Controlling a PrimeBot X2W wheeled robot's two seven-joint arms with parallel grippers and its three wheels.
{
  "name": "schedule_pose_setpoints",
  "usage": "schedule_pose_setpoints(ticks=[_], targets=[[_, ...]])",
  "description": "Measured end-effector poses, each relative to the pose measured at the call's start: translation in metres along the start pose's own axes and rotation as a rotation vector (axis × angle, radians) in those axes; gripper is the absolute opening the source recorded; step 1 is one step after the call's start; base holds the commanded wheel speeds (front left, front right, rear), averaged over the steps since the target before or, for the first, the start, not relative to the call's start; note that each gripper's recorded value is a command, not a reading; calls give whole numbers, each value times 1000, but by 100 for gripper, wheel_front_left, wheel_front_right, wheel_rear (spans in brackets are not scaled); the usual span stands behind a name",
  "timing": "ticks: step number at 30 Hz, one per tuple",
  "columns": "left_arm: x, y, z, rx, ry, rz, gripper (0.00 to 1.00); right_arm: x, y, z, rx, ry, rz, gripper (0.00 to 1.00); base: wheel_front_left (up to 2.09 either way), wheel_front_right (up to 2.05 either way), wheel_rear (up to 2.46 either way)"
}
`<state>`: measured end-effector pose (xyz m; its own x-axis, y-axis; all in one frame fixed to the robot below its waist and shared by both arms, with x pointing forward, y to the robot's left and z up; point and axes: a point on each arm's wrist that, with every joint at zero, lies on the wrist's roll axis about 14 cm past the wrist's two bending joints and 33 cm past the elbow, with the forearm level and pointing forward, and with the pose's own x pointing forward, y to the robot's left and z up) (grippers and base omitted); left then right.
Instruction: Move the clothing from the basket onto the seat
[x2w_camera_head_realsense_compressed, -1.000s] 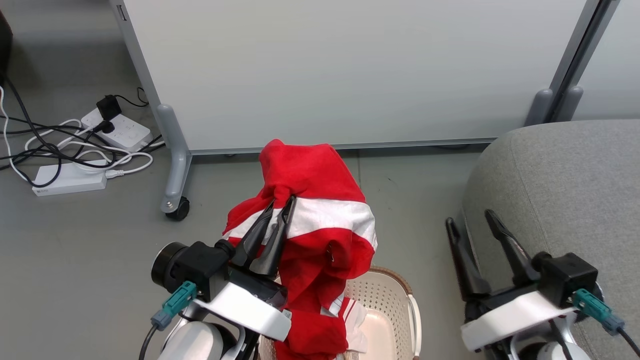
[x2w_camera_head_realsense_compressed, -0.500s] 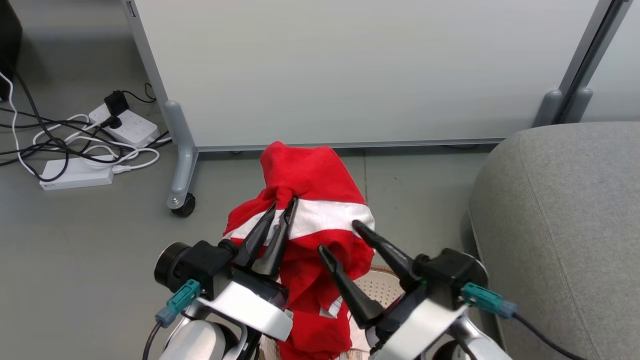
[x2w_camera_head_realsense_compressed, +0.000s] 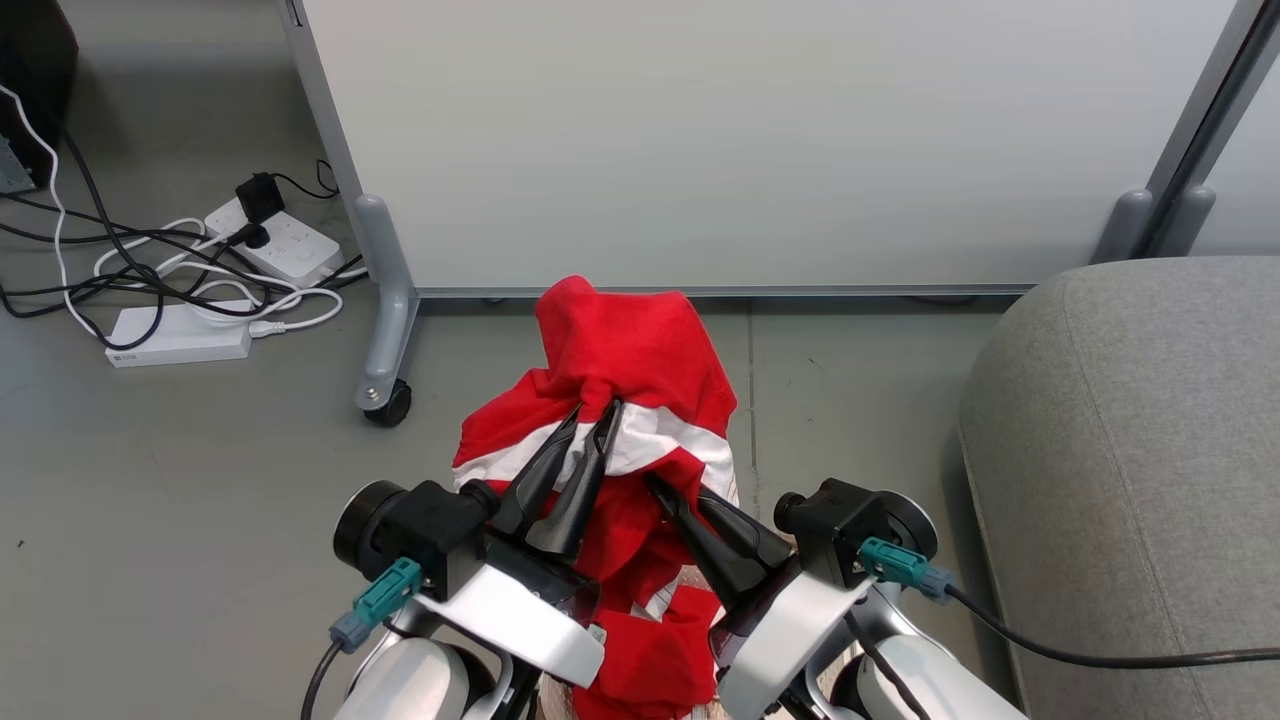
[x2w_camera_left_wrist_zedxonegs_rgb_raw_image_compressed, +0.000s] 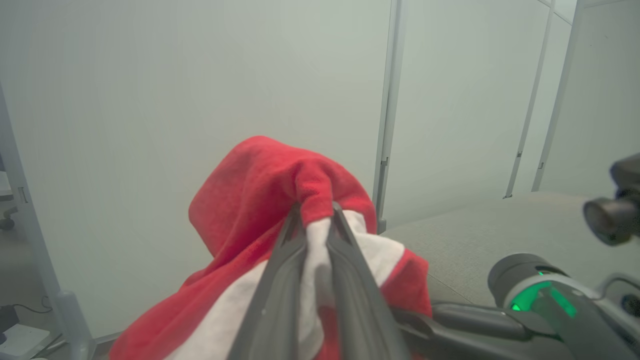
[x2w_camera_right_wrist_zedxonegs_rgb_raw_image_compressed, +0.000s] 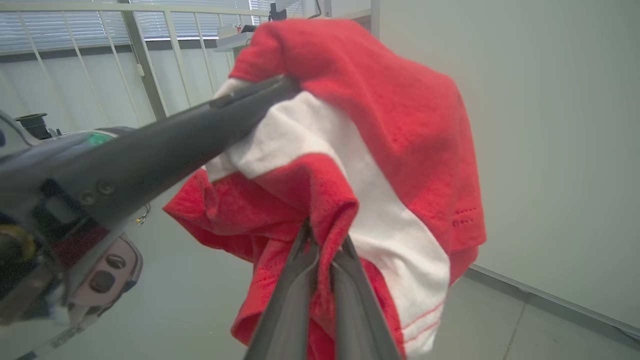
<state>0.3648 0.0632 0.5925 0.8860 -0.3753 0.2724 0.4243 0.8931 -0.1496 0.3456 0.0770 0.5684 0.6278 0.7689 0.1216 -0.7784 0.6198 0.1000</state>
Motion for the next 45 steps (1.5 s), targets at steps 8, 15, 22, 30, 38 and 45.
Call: schedule_pose_setpoints(ticks=[8,15,22,30,38,45], targets=[[1,-3,10,-3,-44,-6,100,2,-7,7,37,-53,-17,0,0,0,0],[3,-28,36,41,-127,-101,100,-7,-39,20,39,-113,-118,0,0,0,0],[-6,-57,7,84,6,-228,100,-25,-77,24,19,-122,-246,0,0,0,0],[-23,-74,-47,81,194,-317,100,-54,-113,9,19,-71,-387,0,0,0,0],[-22,-80,-65,63,240,-348,100,-83,-133,-9,34,-18,-489,0,0,0,0],[-20,-93,-76,43,270,-398,100,-99,-143,-11,38,-13,-543,0,0,0,0]])
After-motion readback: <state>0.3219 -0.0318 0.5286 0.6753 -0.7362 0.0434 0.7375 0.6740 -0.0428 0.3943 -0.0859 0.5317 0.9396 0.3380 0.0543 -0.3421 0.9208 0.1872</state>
